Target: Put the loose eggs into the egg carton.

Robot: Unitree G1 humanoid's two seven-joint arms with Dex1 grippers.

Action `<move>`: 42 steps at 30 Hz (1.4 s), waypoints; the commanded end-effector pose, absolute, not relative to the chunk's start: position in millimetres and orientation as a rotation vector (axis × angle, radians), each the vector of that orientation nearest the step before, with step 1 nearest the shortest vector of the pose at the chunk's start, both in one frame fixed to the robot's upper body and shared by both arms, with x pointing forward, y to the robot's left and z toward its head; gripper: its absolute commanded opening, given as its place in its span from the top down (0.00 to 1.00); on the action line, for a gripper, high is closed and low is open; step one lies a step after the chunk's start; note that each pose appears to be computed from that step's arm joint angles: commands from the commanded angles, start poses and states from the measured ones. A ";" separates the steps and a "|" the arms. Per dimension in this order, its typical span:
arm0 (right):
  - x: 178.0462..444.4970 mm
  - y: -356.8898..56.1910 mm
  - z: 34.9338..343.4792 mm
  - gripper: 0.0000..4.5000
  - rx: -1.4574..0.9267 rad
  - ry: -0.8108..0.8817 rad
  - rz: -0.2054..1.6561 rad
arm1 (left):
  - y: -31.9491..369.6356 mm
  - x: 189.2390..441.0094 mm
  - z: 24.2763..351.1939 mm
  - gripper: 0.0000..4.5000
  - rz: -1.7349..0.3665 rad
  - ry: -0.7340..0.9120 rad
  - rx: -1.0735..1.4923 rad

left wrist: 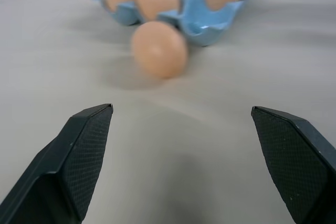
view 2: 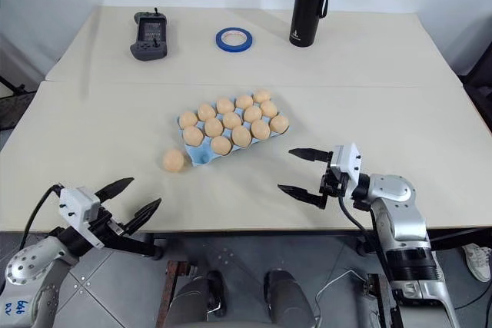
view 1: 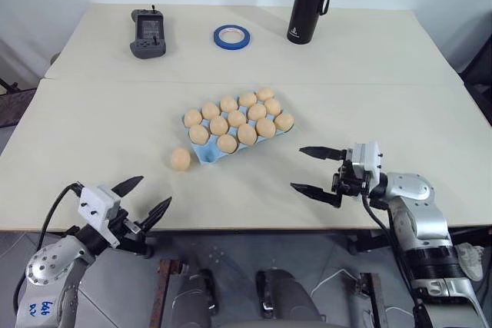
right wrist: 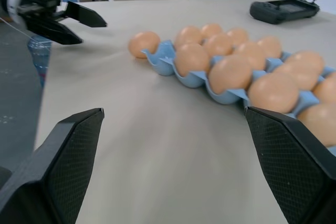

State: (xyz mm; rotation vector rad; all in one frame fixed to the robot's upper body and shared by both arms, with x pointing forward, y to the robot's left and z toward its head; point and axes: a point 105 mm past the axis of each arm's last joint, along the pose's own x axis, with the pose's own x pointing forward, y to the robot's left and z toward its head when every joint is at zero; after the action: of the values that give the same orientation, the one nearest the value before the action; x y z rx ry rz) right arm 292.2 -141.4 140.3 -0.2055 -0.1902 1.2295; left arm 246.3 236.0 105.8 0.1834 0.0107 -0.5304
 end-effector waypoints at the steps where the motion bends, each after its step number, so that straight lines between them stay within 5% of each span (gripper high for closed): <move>1: 283.7 -139.7 154.0 0.00 -0.232 -0.279 1.231 | 227.9 258.7 113.1 0.00 -0.535 -0.025 0.180; 13: 284.9 -133.9 157.5 0.00 -0.233 -0.298 1.205 | 193.6 328.9 103.6 0.00 -0.537 -0.015 0.194; 22: 284.2 -138.2 154.1 0.00 -0.233 -0.276 1.160 | 188.1 332.3 112.7 0.55 -0.576 -0.062 0.187; 26: 285.1 -138.8 152.0 0.00 -0.228 -0.268 1.147 | 176.7 325.4 131.6 0.68 -0.648 -0.151 0.194; 40: 295.4 -140.7 152.3 0.00 -0.233 -0.272 1.105 | 124.7 342.1 149.9 0.68 -0.790 -0.207 0.190; 42: 294.9 -139.6 151.8 0.00 -0.233 -0.274 1.103 | 123.4 344.6 149.4 0.54 -0.790 -0.205 0.162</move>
State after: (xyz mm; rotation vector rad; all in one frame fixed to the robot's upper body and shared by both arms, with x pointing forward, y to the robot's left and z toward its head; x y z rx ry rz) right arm 295.7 -139.6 143.9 -0.2214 -0.2306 1.1120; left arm 343.0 125.1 139.1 0.1585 -0.1592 -0.7936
